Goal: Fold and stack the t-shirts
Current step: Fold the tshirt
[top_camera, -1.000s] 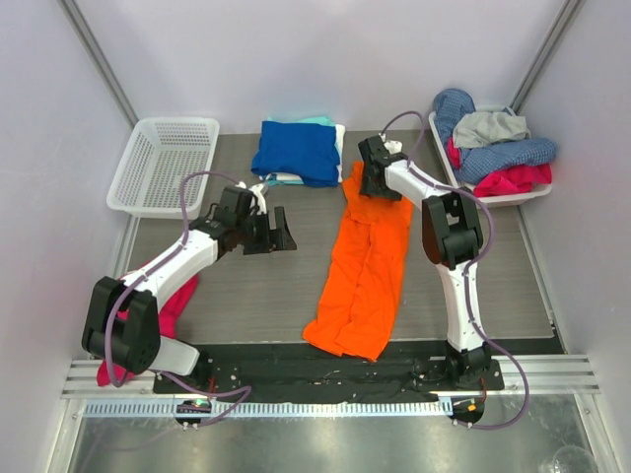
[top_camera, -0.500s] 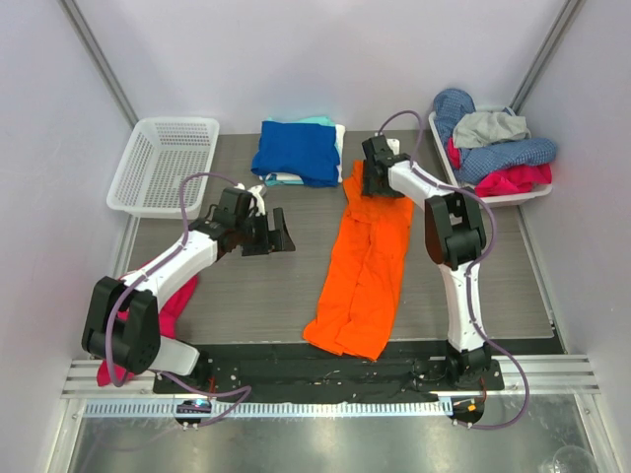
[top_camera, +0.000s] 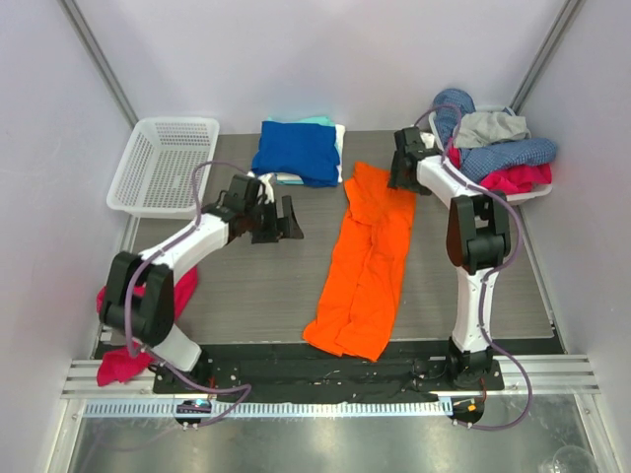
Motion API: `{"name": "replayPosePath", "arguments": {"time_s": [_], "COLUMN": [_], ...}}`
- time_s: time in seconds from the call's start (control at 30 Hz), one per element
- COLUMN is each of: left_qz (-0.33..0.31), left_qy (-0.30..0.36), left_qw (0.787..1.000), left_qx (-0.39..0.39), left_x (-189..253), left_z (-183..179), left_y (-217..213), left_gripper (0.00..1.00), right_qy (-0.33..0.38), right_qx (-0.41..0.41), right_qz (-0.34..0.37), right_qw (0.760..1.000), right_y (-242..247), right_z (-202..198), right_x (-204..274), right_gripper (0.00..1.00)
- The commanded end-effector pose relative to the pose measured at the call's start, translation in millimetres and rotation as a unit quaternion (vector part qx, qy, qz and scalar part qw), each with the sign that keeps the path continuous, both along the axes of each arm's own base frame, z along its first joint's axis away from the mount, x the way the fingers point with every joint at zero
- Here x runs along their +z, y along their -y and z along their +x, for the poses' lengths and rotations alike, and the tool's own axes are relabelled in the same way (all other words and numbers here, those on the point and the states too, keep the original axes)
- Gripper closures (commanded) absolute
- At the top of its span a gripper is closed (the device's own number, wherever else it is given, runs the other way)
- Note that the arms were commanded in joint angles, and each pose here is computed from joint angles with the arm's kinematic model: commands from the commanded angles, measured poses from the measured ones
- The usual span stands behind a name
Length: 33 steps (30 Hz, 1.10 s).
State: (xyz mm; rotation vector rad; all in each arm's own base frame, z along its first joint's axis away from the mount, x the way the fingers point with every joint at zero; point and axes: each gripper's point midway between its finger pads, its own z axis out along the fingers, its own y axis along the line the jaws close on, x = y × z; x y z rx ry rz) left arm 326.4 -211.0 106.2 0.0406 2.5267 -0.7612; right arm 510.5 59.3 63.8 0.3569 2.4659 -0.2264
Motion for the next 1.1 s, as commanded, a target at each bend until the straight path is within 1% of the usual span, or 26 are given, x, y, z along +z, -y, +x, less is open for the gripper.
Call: {"name": "replayPosePath", "arguments": {"time_s": [0.0, 0.03, 0.07, 0.1, 0.13, 0.17, 0.23, 0.27, 0.3, 0.33, 0.37, 0.4, 0.43, 0.53, 0.6, 0.67, 0.7, 0.87, 1.07], "left_qz": [-0.035, -0.019, -0.017, -0.006, 0.01, 0.011, 0.017, 0.021, 0.016, 0.013, 0.011, 0.007, 0.008, 0.011, 0.016, 0.015, 0.02, 0.008, 0.023], "left_qy": [0.06, 0.056, 0.075, 0.069, 0.048, 0.07, 0.053, 0.036, 0.036, 0.03, 0.01, 0.014, 0.007, -0.007, -0.019, -0.017, -0.027, -0.03, -0.032], "left_qw": [0.997, 0.998, 0.996, 0.996, 0.997, 0.995, 0.994, 0.994, 0.994, 0.994, 0.994, 0.994, 0.993, 0.993, 0.992, 0.992, 0.992, 0.992, 0.99], "left_qx": [-0.031, -0.036, -0.047, -0.053, -0.061, -0.076, -0.093, -0.103, -0.105, -0.107, -0.111, -0.112, -0.114, -0.118, -0.121, -0.122, -0.122, -0.125, -0.134], "left_x": [26.4, 13.5, 24.1, 20.3, -2.1, 11.3, -1.2, -19.8, -18.8, -23.0, -40.0, -37.6, -42.2, -57.5, -69.9, -70.9, -80.6, -84.7, -95.7], "left_z": [49.3, 57.2, 69.7, 72.1, 75.4, 86.8, 89.4, 88.9, 95.2, 96.9, 95.7, 101.4, 100.6, 102.7, 101.0, 104.2, 103.6, 111.3, 108.2], "left_y": [30.8, 34.1, 46.6, 50.6, 56.4, 71.2, 83.5, 91.8, 98.5, 102.4, 106.0, 110.3, 112.3, 117.2, 120.0, 126.1, 126.6, 141.6, 147.2], "left_gripper": [0.16, 0.16, 0.16, 0.16, 0.16, 0.16, 0.2, 0.22, 0.29, 0.33, 0.37, 0.4, 0.46, 0.53, 0.55, 0.56, 0.56, 0.56, 0.58], "right_qy": [0.029, 0.026, 0.028, 0.028, 0.029, 0.029, 0.033, 0.035, 0.037, 0.038, 0.038, 0.04, 0.04, 0.042, 0.042, 0.041, 0.039, 0.039, 0.04], "right_qx": [-0.024, -0.025, -0.025, -0.027, -0.026, -0.028, -0.026, -0.027, -0.025, -0.027, -0.026, -0.026, -0.026, -0.026, -0.027, -0.028, -0.027, -0.028, -0.028], "right_qz": [0.013, 0.016, 0.017, 0.02, 0.023, 0.025, 0.03, 0.032, 0.034, 0.036, 0.04, 0.041, 0.043, 0.045, 0.048, 0.05, 0.051, 0.056, 0.054], "right_qw": [0.999, 0.999, 0.999, 0.999, 0.999, 0.999, 0.999, 0.999, 0.998, 0.998, 0.998, 0.998, 0.998, 0.998, 0.998, 0.998, 0.998, 0.997, 0.997], "right_y": [19.9, 21.2, 22.2, 24.2, 23.8, 24.7, 23.8, 23.9, 22.3, 23.9, 21.7, 22.2, 22.5, 22.2, 23.4, 23.6, 23.6, 22.9, 26.2], "right_z": [-0.8, -2.2, -1.7, -1.4, -1.0, -0.5, 0.4, 0.9, 1.3, 1.5, 1.5, 2.0, 1.7, 2.8, 3.4, 3.4, 3.5, 3.2, 3.4], "right_x": [28.3, 26.2, 27.0, 27.9, 27.9, 28.3, 32.1, 34.1, 35.3, 36.0, 36.5, 38.5, 38.6, 40.2, 39.9, 39.0, 37.8, 37.8, 38.9], "right_gripper": [0.25, 0.25, 0.25, 0.25, 0.25, 0.25, 0.25, 0.25, 0.25, 0.25, 0.25, 0.25, 0.25, 0.25, 0.25, 0.25, 0.25, 0.25, 0.25]}}
